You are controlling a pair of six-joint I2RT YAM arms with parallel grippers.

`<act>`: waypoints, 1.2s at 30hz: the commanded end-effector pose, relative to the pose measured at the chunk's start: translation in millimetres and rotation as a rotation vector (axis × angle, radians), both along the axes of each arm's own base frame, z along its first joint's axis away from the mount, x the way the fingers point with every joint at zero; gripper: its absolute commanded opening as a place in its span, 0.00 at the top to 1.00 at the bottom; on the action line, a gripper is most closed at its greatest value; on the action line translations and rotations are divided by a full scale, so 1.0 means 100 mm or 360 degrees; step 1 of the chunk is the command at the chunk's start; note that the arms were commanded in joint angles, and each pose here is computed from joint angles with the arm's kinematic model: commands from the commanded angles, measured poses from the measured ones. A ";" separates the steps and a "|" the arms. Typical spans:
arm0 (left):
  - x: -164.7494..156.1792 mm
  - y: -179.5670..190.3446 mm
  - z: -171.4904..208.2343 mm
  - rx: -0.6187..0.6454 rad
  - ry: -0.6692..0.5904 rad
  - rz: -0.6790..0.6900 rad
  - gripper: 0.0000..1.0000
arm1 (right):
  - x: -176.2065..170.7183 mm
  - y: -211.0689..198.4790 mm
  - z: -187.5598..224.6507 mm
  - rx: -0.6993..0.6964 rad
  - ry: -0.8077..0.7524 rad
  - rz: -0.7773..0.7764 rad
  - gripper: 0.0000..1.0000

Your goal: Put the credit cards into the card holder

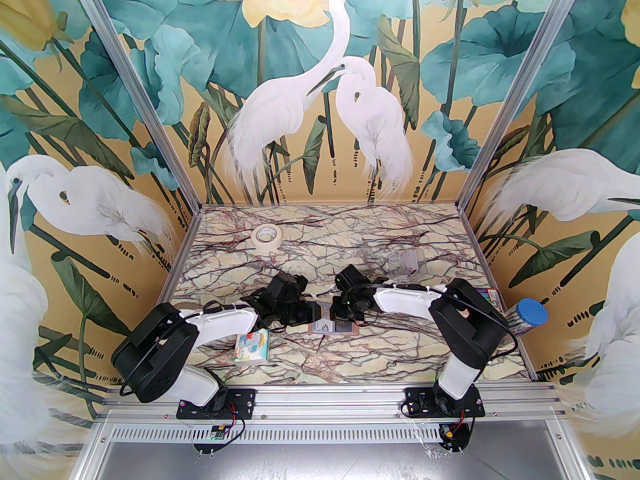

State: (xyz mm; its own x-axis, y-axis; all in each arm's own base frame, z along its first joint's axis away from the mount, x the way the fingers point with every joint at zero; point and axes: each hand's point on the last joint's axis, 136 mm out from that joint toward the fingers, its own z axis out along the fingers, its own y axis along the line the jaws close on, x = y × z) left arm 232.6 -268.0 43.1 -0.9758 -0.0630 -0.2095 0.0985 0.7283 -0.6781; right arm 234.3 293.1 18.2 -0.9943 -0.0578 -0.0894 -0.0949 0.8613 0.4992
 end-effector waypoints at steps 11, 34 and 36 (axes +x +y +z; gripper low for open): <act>0.01 -0.20 0.11 -0.0149 0.0000 -0.0055 0.69 | -0.03 0.00 -0.04 -0.0024 0.0019 0.0008 0.91; -0.01 -0.44 0.30 -0.0297 -0.0006 -0.0101 0.65 | 0.15 -0.43 0.44 0.0187 -0.0336 -0.0327 0.79; -0.01 -0.48 0.32 -0.0301 -0.0009 -0.0113 0.65 | 0.18 -0.54 0.47 0.0210 -0.0357 -0.0404 0.79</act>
